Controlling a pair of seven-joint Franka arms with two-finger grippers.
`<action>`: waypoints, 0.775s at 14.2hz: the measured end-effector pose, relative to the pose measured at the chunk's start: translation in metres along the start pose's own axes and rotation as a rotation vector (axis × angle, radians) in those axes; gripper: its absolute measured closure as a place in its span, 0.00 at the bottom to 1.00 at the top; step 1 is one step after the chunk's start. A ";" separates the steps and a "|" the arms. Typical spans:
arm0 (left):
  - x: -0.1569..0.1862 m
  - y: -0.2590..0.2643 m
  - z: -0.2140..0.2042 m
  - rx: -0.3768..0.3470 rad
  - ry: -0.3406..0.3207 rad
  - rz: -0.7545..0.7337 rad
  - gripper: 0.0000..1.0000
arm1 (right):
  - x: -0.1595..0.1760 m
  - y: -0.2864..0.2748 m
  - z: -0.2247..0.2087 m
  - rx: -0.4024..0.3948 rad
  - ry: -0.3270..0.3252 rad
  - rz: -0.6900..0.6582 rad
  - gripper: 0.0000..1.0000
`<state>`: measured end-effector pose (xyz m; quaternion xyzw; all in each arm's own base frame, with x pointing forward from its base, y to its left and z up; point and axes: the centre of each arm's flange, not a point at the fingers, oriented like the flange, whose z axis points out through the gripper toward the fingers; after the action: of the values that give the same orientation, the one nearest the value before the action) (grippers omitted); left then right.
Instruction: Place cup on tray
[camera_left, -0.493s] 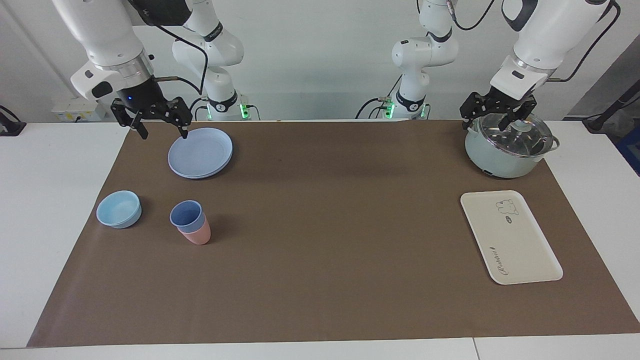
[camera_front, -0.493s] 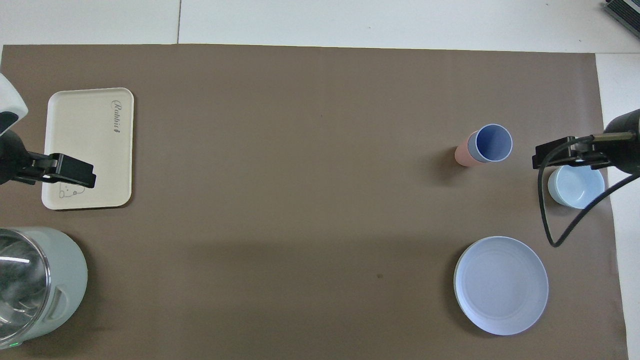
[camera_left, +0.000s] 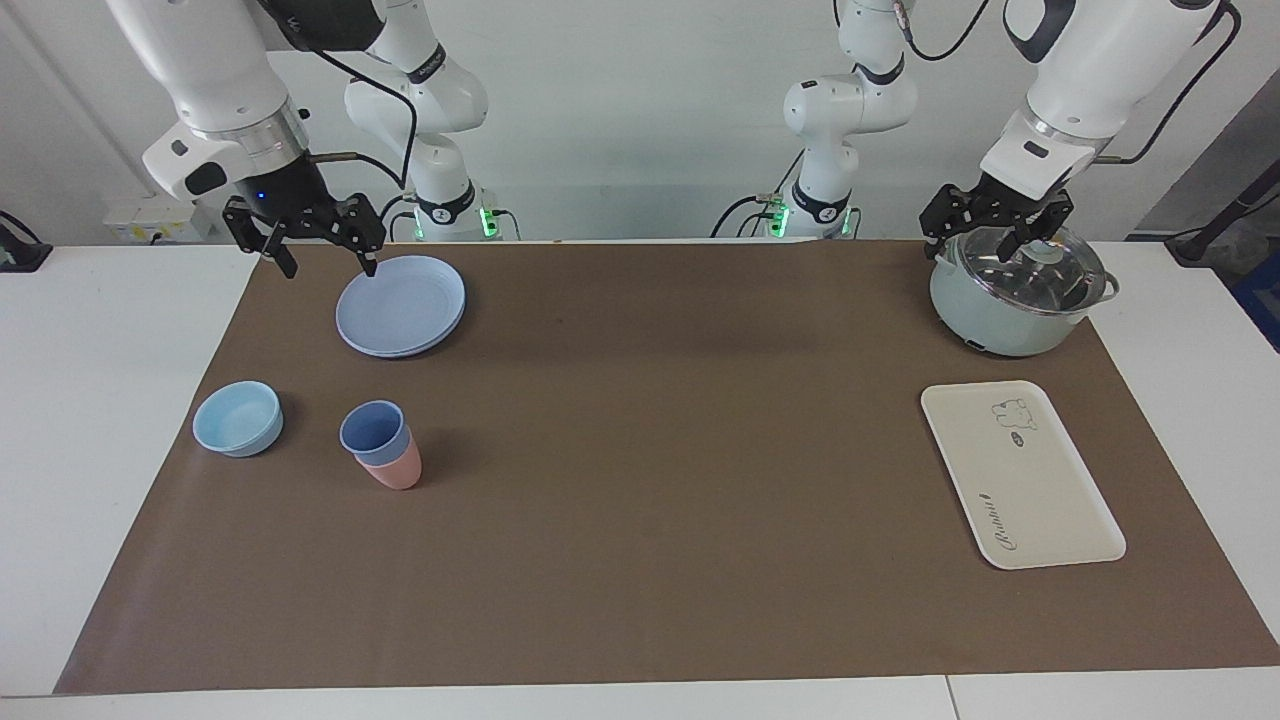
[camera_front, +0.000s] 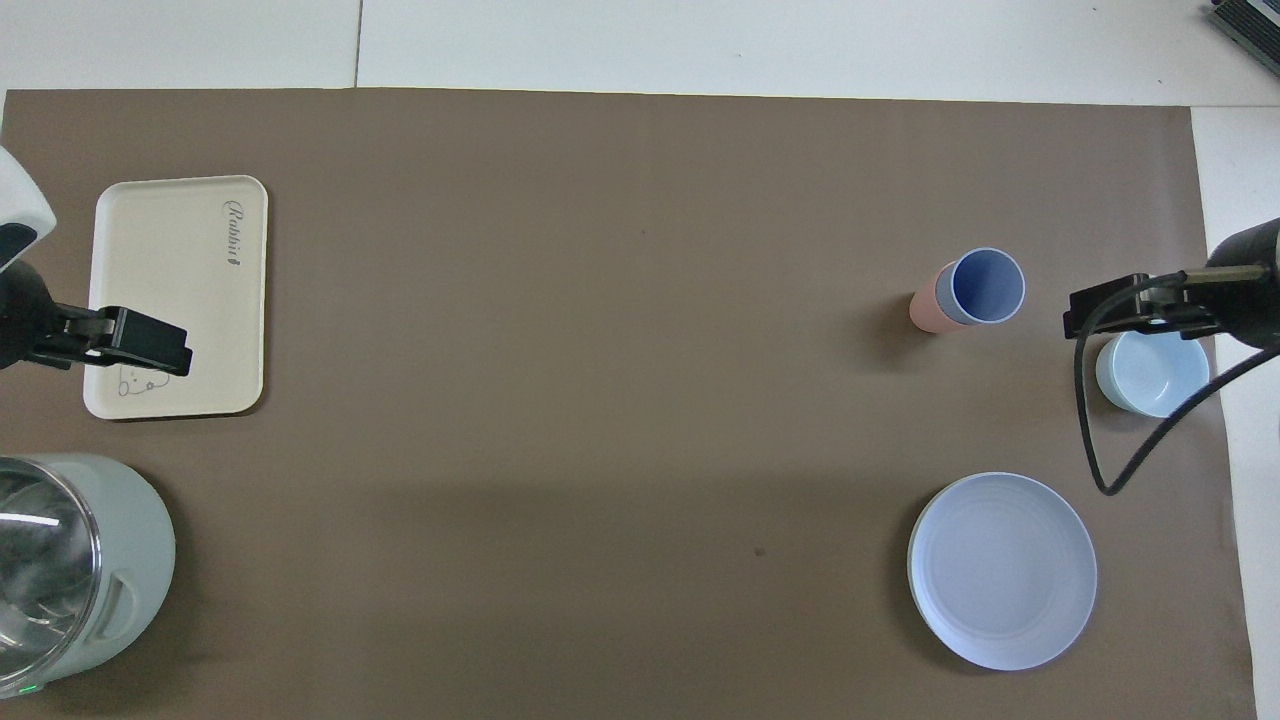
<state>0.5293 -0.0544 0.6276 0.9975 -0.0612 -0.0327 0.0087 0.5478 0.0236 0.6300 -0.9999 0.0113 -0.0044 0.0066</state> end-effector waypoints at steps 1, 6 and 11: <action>0.000 0.000 0.000 0.000 0.000 0.000 0.00 | 0.000 0.000 0.000 0.000 0.000 0.000 0.00; 0.000 0.000 0.000 0.000 0.000 0.000 0.00 | 0.001 0.000 -0.002 0.003 0.017 0.014 0.01; 0.000 0.000 0.000 0.000 0.000 0.000 0.00 | 0.012 0.037 -0.005 0.097 0.077 0.347 0.07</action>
<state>0.5293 -0.0544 0.6276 0.9975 -0.0612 -0.0327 0.0087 0.5586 -0.0139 0.6345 -0.9805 0.1837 -0.0418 0.0552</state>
